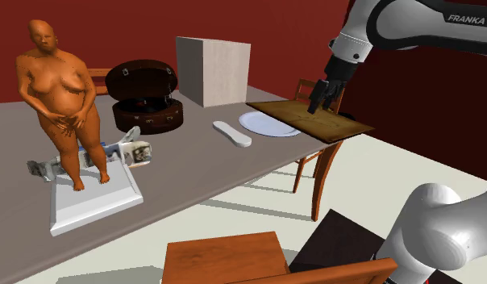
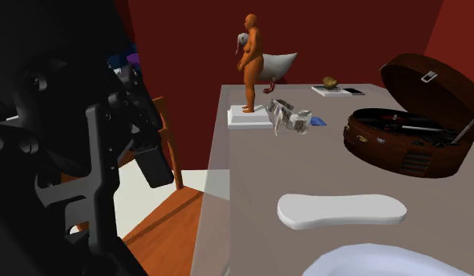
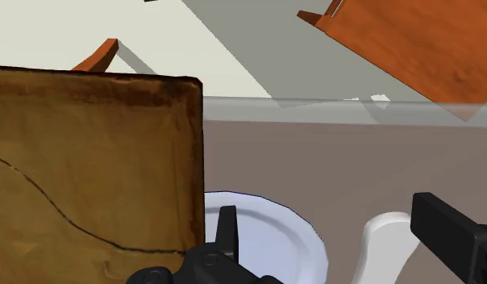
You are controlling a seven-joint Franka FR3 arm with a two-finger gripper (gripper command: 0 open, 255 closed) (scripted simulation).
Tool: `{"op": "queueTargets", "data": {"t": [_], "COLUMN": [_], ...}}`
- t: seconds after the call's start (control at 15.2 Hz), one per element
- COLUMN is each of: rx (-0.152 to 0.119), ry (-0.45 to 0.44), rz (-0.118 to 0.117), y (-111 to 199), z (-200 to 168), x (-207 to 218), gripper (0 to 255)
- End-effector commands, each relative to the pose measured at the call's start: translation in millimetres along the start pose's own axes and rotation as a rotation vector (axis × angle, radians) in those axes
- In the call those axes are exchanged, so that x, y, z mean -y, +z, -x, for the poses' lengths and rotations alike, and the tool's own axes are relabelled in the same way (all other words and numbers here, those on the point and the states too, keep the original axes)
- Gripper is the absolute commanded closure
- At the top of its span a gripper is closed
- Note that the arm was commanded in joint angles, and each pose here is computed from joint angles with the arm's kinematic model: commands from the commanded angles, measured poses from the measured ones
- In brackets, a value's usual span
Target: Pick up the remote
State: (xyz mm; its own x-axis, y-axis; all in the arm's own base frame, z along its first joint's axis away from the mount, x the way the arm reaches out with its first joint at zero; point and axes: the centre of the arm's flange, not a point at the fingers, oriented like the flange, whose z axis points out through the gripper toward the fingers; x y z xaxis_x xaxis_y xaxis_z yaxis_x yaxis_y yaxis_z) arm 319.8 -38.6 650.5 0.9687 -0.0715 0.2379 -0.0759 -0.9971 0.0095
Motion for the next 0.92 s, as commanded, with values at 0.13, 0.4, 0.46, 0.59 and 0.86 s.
{"op": "queueTargets", "data": {"t": [0.13,0.4,0.46,0.59,0.86], "rx": [0.009,0.027,0.031,0.04,0.058], "ry": [0.01,0.031,0.036,0.046,0.067], "rz": [0.004,0.011,0.013,0.017,0.025], "y": [13,38,45,58,86], "z": [-21,-63,-73,-94,-136], "x": [13,39,45,58,82], "gripper": [0,0,0,0,0]}}
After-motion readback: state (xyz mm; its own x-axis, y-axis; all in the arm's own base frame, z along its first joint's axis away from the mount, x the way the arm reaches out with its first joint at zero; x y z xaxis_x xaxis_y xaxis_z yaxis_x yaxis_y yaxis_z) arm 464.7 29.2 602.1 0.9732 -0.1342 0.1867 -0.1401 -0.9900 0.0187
